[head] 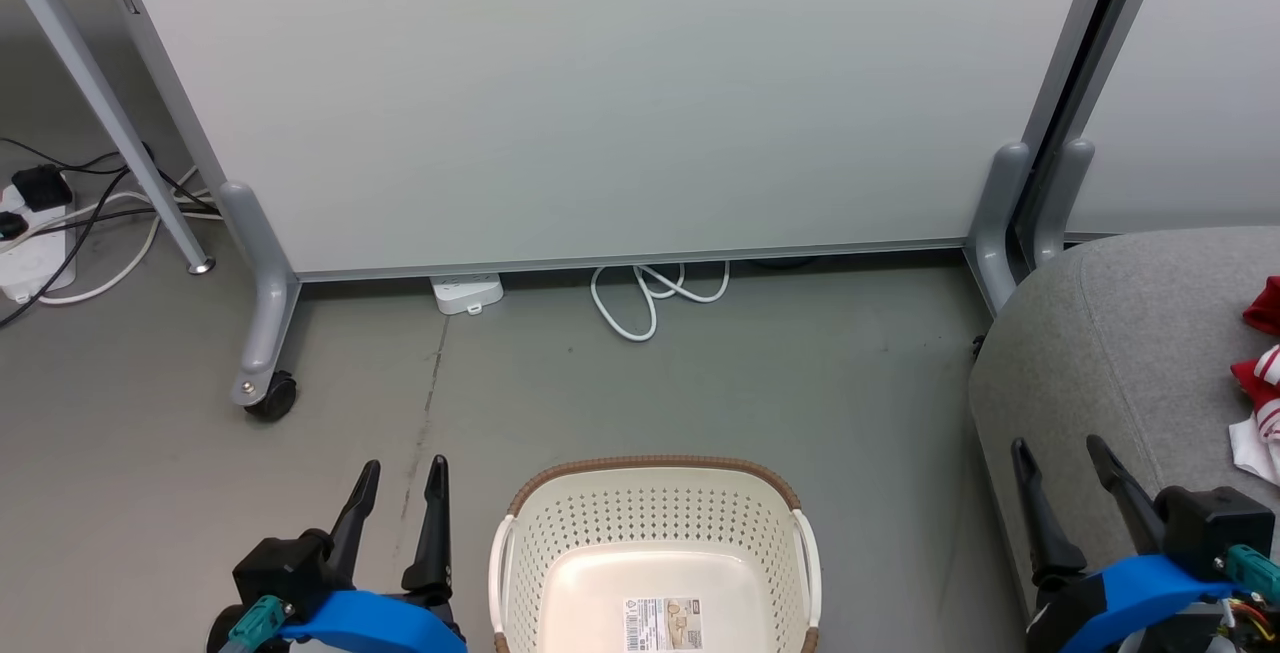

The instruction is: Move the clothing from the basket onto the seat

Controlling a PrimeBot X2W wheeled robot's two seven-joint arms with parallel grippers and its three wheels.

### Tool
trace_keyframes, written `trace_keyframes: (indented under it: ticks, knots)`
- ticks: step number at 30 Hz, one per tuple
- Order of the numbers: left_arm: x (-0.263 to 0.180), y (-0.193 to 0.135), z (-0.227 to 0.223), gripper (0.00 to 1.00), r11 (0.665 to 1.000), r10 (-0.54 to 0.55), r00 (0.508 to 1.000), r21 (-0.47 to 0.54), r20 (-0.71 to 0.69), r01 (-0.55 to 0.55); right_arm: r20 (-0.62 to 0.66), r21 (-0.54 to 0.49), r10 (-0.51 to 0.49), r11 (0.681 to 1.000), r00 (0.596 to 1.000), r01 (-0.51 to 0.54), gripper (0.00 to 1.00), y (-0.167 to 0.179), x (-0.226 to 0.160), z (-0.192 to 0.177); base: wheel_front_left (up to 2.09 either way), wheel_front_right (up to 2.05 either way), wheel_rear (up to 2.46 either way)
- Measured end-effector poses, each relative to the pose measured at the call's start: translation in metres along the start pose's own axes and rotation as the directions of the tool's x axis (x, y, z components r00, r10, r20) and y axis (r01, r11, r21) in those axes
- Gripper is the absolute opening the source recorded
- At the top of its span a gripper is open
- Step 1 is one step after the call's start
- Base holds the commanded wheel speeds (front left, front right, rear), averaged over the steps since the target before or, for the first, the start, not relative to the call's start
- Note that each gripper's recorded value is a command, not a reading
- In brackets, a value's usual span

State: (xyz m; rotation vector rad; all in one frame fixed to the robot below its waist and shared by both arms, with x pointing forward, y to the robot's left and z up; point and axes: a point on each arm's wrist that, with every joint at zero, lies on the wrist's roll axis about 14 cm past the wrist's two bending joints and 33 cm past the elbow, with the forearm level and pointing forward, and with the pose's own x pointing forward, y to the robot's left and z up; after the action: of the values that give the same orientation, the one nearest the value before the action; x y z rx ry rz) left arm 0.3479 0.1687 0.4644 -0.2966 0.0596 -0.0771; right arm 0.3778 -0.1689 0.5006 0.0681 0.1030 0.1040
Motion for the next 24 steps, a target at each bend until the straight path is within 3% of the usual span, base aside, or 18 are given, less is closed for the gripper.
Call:
trace_keyframes:
  ticks: [5,6,15,24]
  knots:
    - [0.001,-0.002,-0.001,1.00,1.000,-0.004,1.000,-0.002,-0.001,0.004,-0.004,0.017,0.001,1.000,1.000,-0.001,1.00,0.001,0.000,-0.002,0.00,0.00,0.00]
    - [0.001,-0.003,-0.001,0.00,1.000,-0.007,1.000,-0.005,-0.002,0.007,-0.004,0.021,0.001,1.000,1.000,-0.001,0.00,0.000,-0.001,-0.002,0.00,0.00,0.00]
    - [-0.025,0.008,-0.045,0.00,0.998,0.043,0.990,-0.030,-0.133,-0.048,-0.100,0.048,-0.005,0.999,0.995,0.010,0.00,0.001,-0.005,-0.034,0.00,0.00,0.00]
    - [-0.024,0.016,-0.044,0.00,0.981,0.087,0.986,-0.162,-0.146,-0.110,-0.110,0.211,-0.010,0.977,0.994,0.033,0.00,-0.001,-0.008,-0.039,0.00,0.00,0.00]
